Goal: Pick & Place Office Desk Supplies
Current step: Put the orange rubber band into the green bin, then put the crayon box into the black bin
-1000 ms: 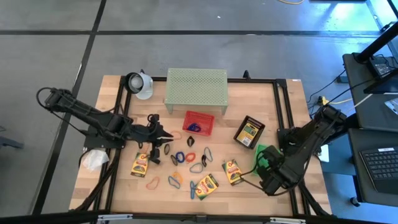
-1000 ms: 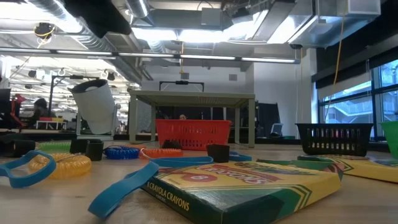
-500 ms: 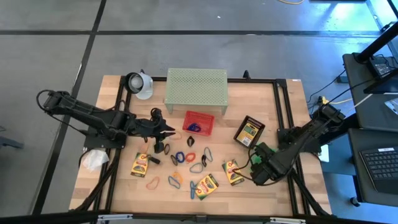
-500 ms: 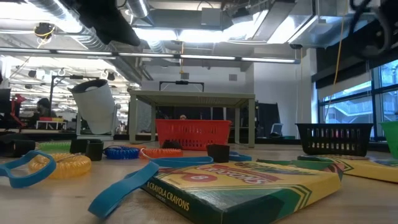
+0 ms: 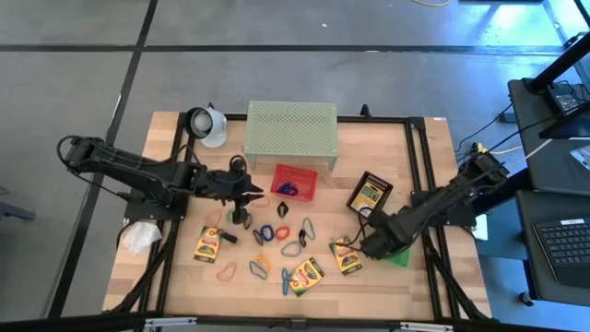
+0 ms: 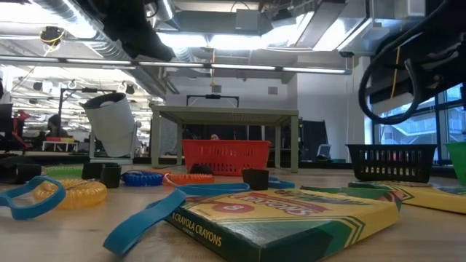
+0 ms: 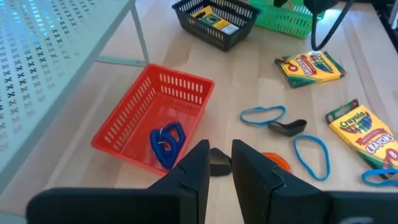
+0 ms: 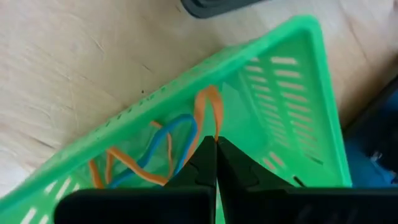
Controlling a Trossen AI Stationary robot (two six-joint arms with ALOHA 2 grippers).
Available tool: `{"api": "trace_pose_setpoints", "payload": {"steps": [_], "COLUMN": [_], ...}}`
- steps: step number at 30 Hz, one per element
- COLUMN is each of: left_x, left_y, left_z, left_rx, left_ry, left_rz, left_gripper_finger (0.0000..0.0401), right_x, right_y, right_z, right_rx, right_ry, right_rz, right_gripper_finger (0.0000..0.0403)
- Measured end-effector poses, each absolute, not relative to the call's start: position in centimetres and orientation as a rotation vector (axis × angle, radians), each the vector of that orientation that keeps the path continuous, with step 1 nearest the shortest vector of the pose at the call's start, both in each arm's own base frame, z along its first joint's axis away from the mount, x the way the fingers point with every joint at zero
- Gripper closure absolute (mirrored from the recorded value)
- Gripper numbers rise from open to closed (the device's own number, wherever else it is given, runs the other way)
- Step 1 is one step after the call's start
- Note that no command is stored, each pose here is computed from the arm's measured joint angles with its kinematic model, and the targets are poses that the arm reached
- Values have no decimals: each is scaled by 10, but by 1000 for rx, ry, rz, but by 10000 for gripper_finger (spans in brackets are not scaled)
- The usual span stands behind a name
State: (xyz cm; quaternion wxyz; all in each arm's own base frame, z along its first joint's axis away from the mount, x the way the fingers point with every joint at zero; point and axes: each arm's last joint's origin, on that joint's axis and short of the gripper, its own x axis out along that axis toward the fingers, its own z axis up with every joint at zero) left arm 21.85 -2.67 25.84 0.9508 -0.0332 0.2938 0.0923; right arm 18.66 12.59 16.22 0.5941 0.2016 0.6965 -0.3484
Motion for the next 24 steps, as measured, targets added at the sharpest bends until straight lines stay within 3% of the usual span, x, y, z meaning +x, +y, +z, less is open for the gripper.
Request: {"api": "trace_pose_setpoints", "payload": {"steps": [12,24], "left_x": [219,216], "left_y": [-23,-23], "left_z": [258,255], "left_rx": [-79,-72], "left_ry": [606,642], "left_rz": [184,182], "left_gripper_finger": [340,340], "right_x": [190,185], "right_y": [121,129], "right_z": [162,165], "right_rx": [485,512], "right_ry": [1650,1633], "right_rz": [-789,-844], "right_gripper_finger": [385,232]}}
